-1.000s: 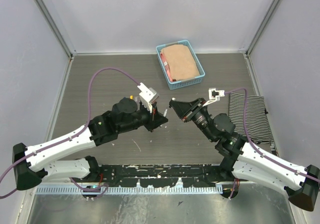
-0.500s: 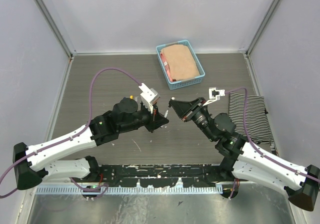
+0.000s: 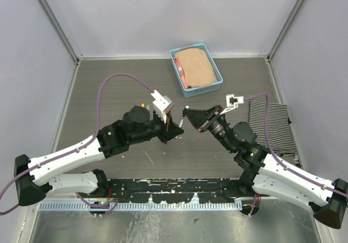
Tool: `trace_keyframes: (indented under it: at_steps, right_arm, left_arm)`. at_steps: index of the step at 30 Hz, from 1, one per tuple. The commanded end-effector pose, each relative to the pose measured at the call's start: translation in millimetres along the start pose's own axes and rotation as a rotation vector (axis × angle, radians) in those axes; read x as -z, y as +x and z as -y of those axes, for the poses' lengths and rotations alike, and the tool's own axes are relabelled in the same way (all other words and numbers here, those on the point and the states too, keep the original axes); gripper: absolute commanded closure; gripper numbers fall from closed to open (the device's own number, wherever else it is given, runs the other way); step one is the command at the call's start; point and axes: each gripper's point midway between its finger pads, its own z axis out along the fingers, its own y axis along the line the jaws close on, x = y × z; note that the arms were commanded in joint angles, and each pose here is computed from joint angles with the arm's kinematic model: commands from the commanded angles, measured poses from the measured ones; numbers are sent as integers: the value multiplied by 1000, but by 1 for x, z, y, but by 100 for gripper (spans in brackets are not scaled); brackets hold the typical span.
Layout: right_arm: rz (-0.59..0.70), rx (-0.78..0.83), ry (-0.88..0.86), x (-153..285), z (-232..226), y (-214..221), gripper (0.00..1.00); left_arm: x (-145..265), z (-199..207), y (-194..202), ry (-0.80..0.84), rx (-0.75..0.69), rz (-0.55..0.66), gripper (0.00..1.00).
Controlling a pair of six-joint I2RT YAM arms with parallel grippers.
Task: Insert the pens into the pen caps
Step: Insert the pen cap onto the pen.
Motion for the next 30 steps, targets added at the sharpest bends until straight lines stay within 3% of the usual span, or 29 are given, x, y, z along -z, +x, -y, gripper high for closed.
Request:
trace_keyframes:
  at_steps: [1,30]
  right_arm:
    - [40,-12,-64,-1,-24,-19,100]
    - [0,9,-41,1,-15,-8,100]
  left_arm:
    - [-1,4,-8,15,-3,33,100]
    - [-1,2,-10,2,-5,41,100]
